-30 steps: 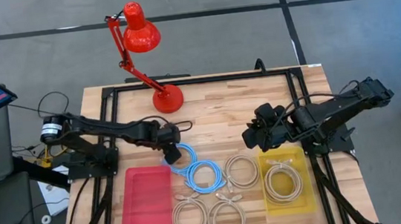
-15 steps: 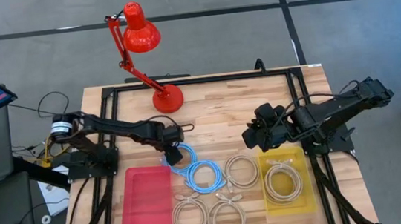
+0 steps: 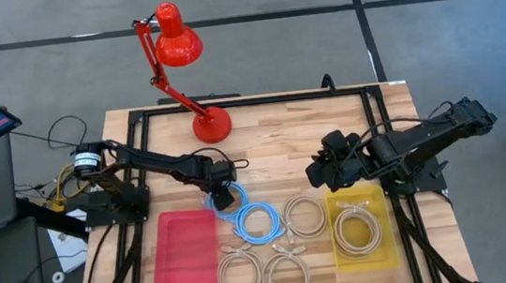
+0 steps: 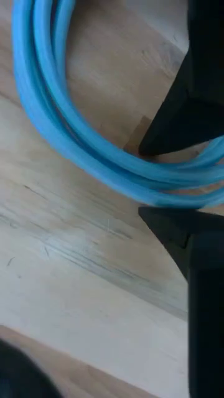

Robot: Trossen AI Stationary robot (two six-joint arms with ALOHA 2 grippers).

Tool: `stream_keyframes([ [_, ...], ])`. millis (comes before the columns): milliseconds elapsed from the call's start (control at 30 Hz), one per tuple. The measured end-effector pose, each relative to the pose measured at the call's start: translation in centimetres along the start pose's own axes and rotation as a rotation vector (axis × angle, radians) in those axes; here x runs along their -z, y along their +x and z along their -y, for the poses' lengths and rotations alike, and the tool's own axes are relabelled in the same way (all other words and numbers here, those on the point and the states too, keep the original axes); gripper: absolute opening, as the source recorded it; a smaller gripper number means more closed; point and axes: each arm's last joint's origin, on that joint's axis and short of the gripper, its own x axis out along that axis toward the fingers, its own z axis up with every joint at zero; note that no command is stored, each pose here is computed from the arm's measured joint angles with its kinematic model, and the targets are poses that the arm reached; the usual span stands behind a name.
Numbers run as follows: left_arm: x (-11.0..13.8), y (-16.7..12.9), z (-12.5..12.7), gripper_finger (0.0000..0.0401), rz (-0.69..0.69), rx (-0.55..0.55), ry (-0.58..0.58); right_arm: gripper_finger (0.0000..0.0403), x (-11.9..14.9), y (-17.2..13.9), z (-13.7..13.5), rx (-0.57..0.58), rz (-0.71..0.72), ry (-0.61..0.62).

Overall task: Pick & Place USB Port
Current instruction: Put the blue charger cable into the red bin

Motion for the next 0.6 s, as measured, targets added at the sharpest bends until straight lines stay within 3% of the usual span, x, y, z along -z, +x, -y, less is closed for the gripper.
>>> stream_keyframes([
  [200, -0.1, 0.0, 0.0, 0.0042, 0.009, 0.004, -0.006, 0.0107, 0.0, 0.0, 0.0, 0.0, 0.0, 0.0],
  [433, -0.2, -0.3, -0.3, 0.004, 0.055, -0.049, 0.042, 0.0107, 0.0, 0.0, 0.0, 0.004, 0.009, -0.001],
  [600, -1.0, -1.7, -1.6, 0.004, 0.14, -0.089, 0.003, 0.0107, -0.1, 0.0, 0.1, 0.014, 0.025, -0.001],
])
